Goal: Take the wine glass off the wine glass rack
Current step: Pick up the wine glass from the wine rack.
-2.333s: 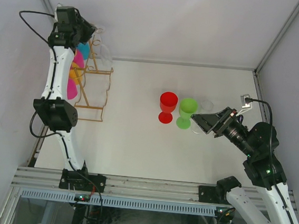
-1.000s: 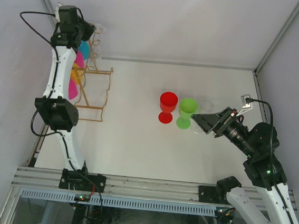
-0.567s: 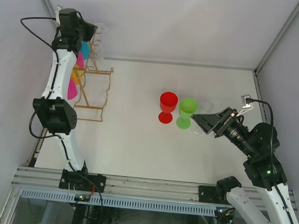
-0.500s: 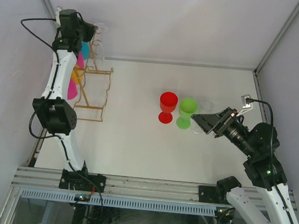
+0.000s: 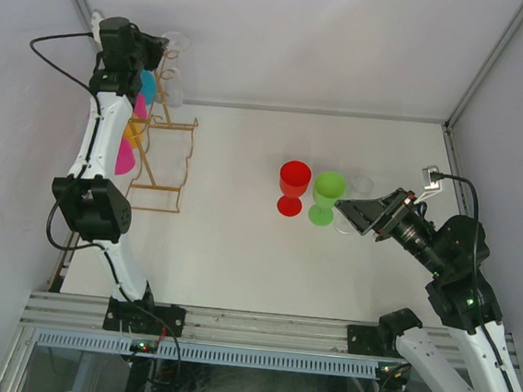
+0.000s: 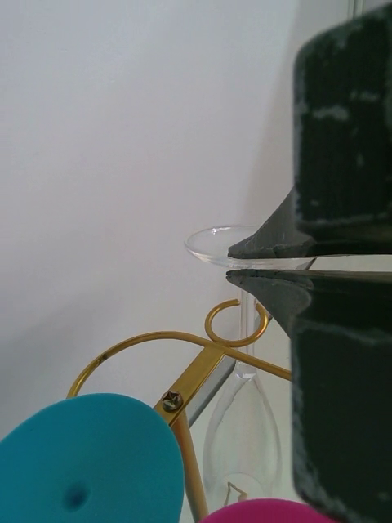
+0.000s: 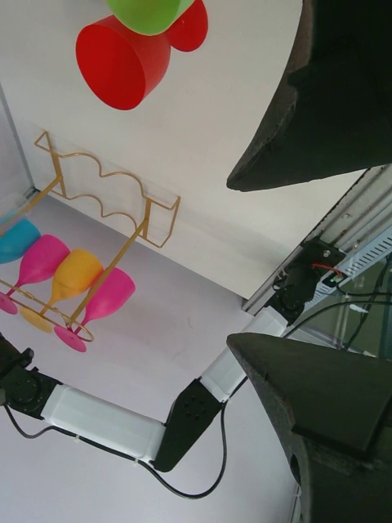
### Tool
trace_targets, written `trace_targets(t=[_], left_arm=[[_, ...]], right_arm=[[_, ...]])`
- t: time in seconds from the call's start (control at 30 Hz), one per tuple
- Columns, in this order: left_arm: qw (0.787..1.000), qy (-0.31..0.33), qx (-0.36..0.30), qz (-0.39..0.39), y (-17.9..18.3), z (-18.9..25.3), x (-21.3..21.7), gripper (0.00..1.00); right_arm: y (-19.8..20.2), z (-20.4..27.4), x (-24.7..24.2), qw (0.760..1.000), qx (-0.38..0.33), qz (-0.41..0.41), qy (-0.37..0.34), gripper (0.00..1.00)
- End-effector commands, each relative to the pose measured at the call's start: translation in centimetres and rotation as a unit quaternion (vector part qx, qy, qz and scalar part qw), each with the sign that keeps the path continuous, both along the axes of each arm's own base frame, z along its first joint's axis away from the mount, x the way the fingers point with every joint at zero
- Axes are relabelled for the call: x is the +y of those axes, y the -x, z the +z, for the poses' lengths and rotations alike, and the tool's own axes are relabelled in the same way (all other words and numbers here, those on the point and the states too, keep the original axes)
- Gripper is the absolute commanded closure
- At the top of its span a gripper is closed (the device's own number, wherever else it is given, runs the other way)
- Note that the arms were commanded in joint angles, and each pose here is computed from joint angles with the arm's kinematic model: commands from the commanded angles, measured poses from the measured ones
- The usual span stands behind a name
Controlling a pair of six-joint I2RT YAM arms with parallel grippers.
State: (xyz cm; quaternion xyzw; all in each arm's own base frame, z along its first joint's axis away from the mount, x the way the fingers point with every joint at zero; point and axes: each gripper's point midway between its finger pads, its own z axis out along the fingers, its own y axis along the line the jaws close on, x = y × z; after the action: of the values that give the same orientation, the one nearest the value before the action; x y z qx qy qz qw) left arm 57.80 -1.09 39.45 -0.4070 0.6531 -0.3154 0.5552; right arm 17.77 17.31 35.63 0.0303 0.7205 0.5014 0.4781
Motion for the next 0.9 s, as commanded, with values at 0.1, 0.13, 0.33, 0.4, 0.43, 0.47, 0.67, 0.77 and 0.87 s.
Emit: trace_targets(t=[0.1, 0.13, 0.33, 0.4, 0.43, 0.47, 0.67, 0.77, 0.87], left_arm=[[0.997, 0.015, -0.076, 0.002, 1.7, 5.5, -0.1, 1.0], [0.997, 0.016, -0.076, 0.001, 1.7, 5.6, -0.1, 1.0], [0.997, 0.023, -0.077, -0.005, 1.7, 5.5, -0.4, 1.0], [0.997, 0.022, -0.075, -0.005, 1.7, 5.4, -0.4, 1.0], [0.997, 0.023, -0.075, -0.005, 1.7, 5.4, -0.4, 1.0], [0.997, 0.024, -0.075, -0.004, 1.8, 5.4, -0.3, 1.0], [0.996, 0.028, -0.078, -0.013, 1.7, 5.4, -0.7, 1.0], [0.996, 0.027, -0.079, -0.024, 1.6, 5.5, -1.0, 1.0], [0.996, 0.026, -0.076, -0.027, 1.7, 5.2, -1.1, 1.0]], right_arm=[[0.2, 1.0, -0.1, 1.0, -0.015, -0.003, -0.011, 0.3], [0.2, 1.0, -0.2, 1.0, -0.016, -0.004, -0.011, 0.31], [0.2, 1.1, -0.1, 1.0, -0.017, -0.002, -0.012, 0.31], [0.2, 1.1, -0.1, 1.0, -0.017, -0.002, -0.012, 0.31], [0.2, 1.1, -0.1, 1.0, -0.017, -0.002, -0.013, 0.31], [0.2, 1.1, -0.1, 1.0, -0.017, -0.002, -0.013, 0.3], [0.2, 1.2, -0.1, 1.0, -0.017, -0.002, -0.014, 0.31], [0.2, 1.2, -0.1, 1.0, -0.018, -0.002, -0.014, 0.31], [0.2, 1.1, -0.1, 1.0, -0.017, -0.003, -0.013, 0.31]])
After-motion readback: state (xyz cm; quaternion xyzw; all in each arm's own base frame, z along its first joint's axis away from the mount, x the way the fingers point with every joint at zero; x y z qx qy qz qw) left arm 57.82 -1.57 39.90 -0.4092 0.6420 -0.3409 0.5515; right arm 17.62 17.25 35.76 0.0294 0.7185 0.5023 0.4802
